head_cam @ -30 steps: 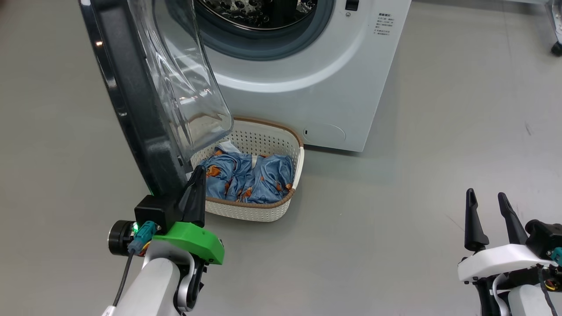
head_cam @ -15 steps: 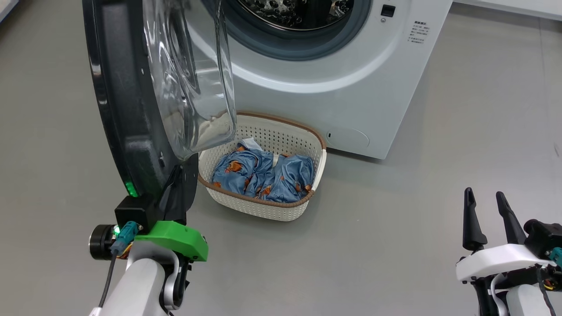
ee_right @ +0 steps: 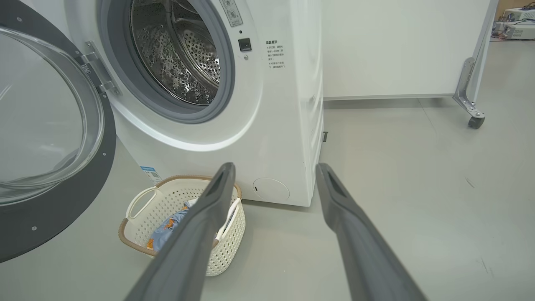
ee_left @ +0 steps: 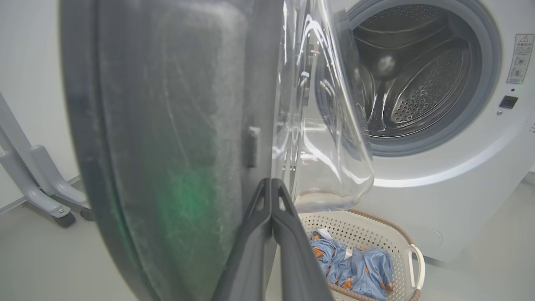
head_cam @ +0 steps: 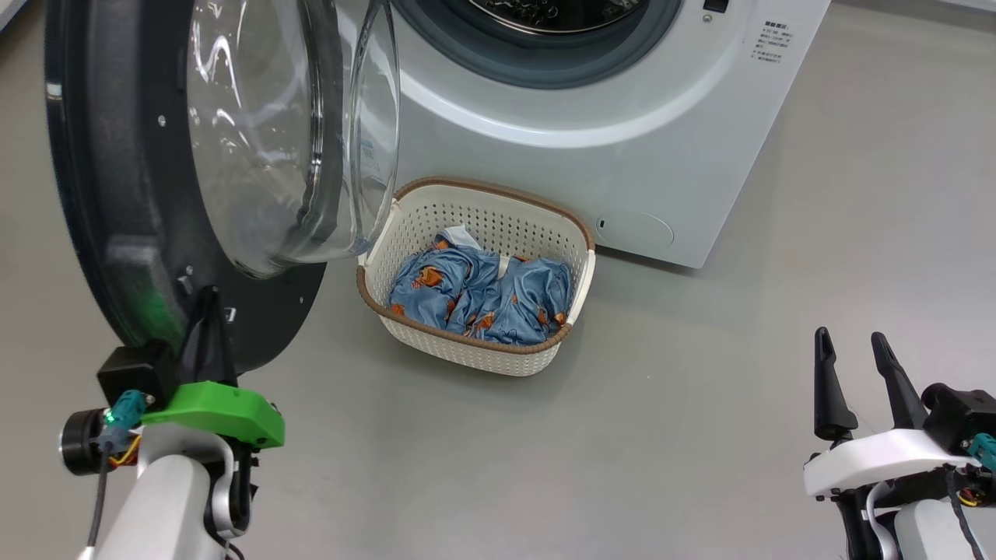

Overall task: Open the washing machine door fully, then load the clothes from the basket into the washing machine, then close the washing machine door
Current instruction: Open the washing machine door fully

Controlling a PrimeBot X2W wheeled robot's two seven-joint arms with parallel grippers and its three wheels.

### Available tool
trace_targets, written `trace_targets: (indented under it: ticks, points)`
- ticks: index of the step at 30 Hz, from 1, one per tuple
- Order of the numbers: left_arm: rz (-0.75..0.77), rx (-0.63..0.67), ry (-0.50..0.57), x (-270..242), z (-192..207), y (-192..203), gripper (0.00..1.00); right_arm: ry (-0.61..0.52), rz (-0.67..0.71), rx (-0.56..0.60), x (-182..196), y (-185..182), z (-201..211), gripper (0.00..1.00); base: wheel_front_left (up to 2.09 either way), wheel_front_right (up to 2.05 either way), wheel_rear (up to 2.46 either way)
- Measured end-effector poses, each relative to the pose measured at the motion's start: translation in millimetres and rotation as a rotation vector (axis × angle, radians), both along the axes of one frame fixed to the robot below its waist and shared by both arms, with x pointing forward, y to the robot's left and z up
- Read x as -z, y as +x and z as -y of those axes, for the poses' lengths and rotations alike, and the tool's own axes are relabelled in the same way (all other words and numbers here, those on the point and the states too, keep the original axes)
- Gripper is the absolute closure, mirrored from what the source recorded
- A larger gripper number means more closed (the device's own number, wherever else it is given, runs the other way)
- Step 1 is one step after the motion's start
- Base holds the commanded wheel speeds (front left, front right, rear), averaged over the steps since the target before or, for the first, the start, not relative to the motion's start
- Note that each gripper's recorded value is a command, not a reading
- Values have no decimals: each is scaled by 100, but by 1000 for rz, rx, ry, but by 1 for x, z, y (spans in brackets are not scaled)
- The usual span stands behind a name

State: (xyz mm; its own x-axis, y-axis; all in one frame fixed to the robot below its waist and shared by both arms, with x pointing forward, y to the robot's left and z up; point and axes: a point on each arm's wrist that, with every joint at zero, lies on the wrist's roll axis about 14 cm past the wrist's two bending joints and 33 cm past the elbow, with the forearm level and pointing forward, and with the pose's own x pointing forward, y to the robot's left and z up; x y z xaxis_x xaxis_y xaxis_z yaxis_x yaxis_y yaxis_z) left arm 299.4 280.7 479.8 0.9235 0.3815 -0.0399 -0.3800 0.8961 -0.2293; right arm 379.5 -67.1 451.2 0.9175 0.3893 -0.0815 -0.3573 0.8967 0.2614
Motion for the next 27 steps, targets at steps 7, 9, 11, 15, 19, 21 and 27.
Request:
trace_targets:
  ticks: [7,9,11,15,19,21,27]
  points:
    - [-12,-92,-15,3,-32,-6,100,-11,-17,-5,7,3,3,0,0,0,0]
    - [-16,-126,-28,5,-41,-8,100,-14,-20,-3,10,5,4,0,0,0,0]
    - [-27,-162,-34,8,-52,-9,100,-26,-24,-2,13,8,9,0,0,0,0]
    - [-21,-217,-42,6,-71,-7,100,-30,-26,0,16,15,11,0,0,0,0]
    - [-2,-265,-30,-2,-92,-2,100,-34,-41,4,23,19,15,0,0,0,0]
    - [-5,-277,-23,-3,-97,1,100,-38,-38,8,23,24,19,0,0,0,0]
    - [-17,-335,-38,2,-113,5,100,-57,-49,12,33,35,27,0,0,0,0]
